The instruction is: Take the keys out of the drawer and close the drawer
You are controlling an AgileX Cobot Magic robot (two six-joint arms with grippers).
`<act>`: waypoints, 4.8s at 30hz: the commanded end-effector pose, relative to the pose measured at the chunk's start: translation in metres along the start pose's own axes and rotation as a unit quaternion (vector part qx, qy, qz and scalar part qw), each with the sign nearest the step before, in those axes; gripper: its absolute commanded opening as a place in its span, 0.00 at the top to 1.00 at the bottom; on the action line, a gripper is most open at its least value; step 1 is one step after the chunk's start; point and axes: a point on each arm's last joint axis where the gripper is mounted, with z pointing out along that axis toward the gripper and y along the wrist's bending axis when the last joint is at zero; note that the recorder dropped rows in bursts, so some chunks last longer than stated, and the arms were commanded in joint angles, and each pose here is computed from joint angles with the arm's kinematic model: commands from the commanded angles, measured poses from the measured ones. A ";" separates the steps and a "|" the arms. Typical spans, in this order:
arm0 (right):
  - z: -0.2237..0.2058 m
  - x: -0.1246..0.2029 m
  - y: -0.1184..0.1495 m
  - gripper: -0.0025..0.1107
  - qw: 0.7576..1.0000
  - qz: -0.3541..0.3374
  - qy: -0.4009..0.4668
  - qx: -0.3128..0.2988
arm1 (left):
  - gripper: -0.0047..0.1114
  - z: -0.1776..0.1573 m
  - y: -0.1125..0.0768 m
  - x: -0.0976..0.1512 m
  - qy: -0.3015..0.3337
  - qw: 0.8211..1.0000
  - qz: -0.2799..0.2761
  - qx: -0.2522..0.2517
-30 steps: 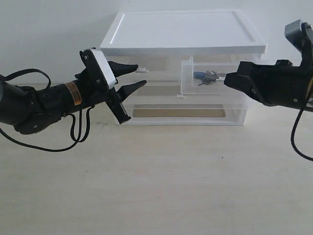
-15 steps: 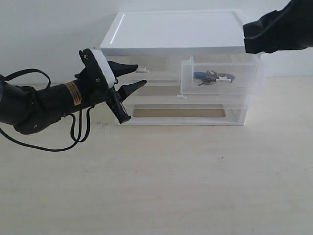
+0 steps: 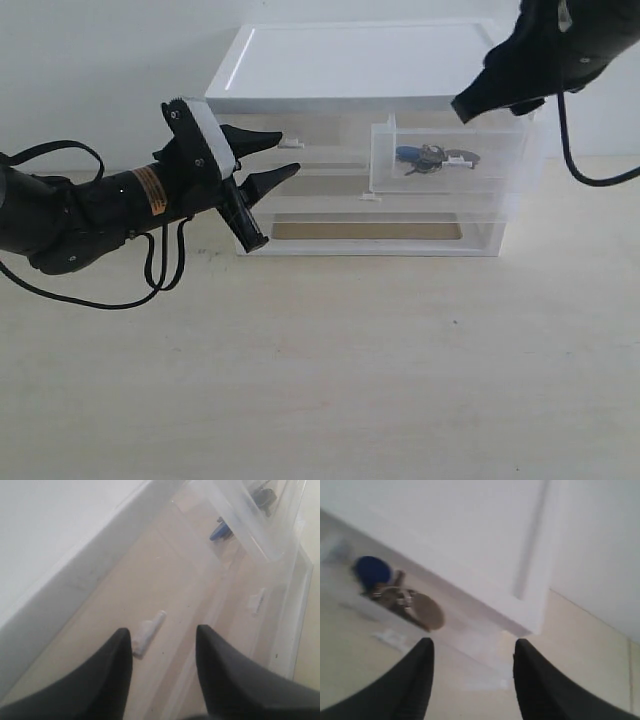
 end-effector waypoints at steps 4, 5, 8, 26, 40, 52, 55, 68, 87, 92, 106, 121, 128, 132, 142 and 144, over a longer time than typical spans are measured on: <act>-0.003 -0.013 0.014 0.58 0.976 -0.165 0.071 -0.123 | 0.63 0.002 0.002 0.004 0.016 1.000 -0.023 -0.014; 0.000 -0.014 0.014 0.58 0.974 -0.176 0.075 -0.118 | 0.63 0.002 0.002 0.004 0.016 0.999 -0.027 -0.014; 0.013 -0.018 0.014 0.58 0.973 -0.197 0.057 -0.109 | 0.63 0.002 0.002 0.005 0.017 0.999 -0.035 -0.014; 0.062 -0.013 0.032 0.59 0.962 -0.241 0.063 -0.110 | 0.63 0.002 0.002 0.005 0.019 0.999 -0.036 -0.013; 0.075 -0.009 0.039 0.96 0.958 -0.251 0.071 -0.116 | 0.63 0.002 0.002 0.005 0.018 0.999 -0.036 -0.013; 0.058 -0.004 0.035 0.98 0.947 -0.267 0.102 -0.144 | 0.63 0.002 0.002 0.004 0.015 0.999 -0.034 -0.014; 0.042 -0.002 0.039 0.98 0.941 -0.253 0.113 -0.195 | 0.63 0.002 0.002 0.004 0.014 0.999 -0.034 -0.014; 0.037 0.012 0.036 0.98 0.922 -0.269 0.187 -0.204 | 0.63 0.002 0.002 0.004 0.013 0.999 -0.034 -0.014; 0.014 0.004 0.026 0.59 0.941 -0.234 0.159 -0.188 | 0.63 0.002 0.002 0.004 0.013 0.999 -0.034 -0.014; -0.018 -0.004 0.018 0.59 0.953 -0.200 0.115 -0.198 | 0.63 0.002 0.002 0.004 0.013 0.999 -0.034 -0.014; -0.007 -0.024 0.008 0.59 0.979 -0.100 0.114 -0.134 | 0.63 0.002 0.002 0.004 0.013 0.999 -0.050 -0.013; 0.062 -0.023 0.030 0.59 0.958 -0.108 0.200 -0.176 | 0.63 0.002 0.002 0.004 0.012 0.999 -0.050 -0.013; 0.067 -0.022 0.041 0.59 0.949 -0.109 0.196 -0.222 | 0.63 0.002 0.002 0.004 0.012 0.999 -0.050 -0.013; 0.072 -0.020 0.040 0.59 0.949 -0.112 0.206 -0.210 | 0.63 0.002 0.002 0.004 0.013 0.999 -0.050 -0.013; 0.093 -0.011 0.049 0.59 0.941 -0.123 0.232 -0.212 | 0.63 0.002 0.002 0.004 0.013 0.999 -0.050 -0.013; 0.095 -0.010 0.050 0.59 0.941 -0.124 0.234 -0.212 | 0.63 0.002 0.002 0.004 0.013 0.999 -0.050 -0.013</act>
